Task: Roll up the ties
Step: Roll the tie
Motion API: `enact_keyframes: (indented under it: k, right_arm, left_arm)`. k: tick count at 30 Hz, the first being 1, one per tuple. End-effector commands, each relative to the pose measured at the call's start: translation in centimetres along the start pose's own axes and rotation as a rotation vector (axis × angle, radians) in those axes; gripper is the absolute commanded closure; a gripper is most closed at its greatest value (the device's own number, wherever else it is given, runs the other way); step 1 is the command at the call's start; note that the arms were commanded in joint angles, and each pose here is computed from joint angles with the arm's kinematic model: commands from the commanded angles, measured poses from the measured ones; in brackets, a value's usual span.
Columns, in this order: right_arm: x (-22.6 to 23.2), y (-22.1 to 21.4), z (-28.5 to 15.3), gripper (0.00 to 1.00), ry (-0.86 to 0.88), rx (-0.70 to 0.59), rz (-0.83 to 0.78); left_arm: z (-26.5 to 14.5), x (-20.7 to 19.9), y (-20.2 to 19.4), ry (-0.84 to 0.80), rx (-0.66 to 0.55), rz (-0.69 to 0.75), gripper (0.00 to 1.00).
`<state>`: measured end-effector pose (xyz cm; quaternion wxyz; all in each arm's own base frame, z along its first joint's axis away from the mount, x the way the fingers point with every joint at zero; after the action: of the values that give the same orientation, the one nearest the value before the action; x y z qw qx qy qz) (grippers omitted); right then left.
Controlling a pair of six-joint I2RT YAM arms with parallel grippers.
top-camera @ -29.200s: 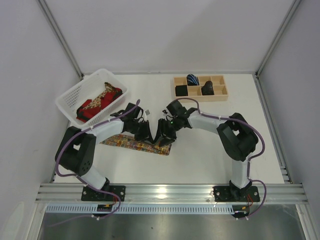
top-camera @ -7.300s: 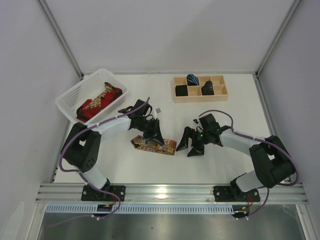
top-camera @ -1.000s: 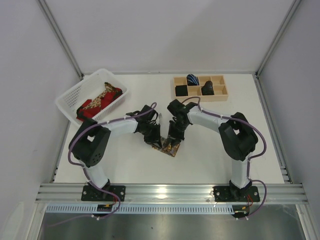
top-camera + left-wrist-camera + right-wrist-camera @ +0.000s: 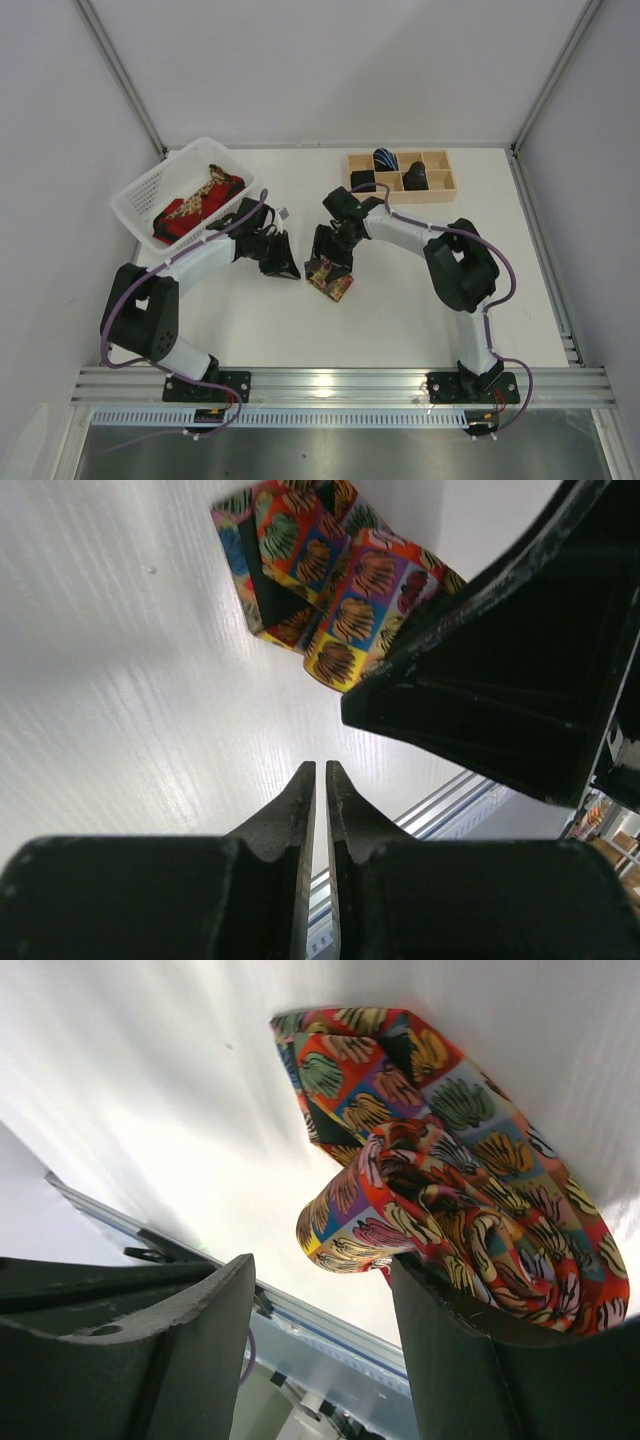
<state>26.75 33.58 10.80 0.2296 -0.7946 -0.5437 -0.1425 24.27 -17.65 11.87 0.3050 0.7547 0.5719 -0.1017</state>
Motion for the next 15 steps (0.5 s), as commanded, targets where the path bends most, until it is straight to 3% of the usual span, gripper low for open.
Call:
enact_keyframes:
  k: [1,5,10,15]
  right_arm:
    - [1.1,1.1,0.1,0.37,0.074,-0.007,-0.015]
    - [1.5,1.8,-0.1,0.37,0.114,-0.002,-0.029]
    - [4.0,1.6,-5.6,0.34,0.248,-0.058,-0.108]
    - [3.3,3.2,-9.7,0.32,0.222,-0.176,-0.171]
  left_arm:
    - [-1.2,-1.3,1.4,-0.062,-0.052,0.019,0.87]
    - [-1.5,-1.6,0.9,-0.077,-0.053,0.005,0.87]
    - [-1.1,-1.4,-0.4,-0.087,-0.041,-0.037,0.86]
    - [0.5,-1.0,-1.0,-0.076,0.020,-0.064,0.88]
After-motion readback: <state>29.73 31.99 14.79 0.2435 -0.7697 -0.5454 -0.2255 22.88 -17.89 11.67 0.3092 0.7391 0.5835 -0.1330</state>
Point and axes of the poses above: each gripper's point midway between its finger pads, its own z axis out along the fingers, its own x axis along the line the jaws close on, y = z × x, the point moved 5 cm from there along -z, back along the fingers, and after that the axes turned 14 degrees about z, right-handed, at the moved point
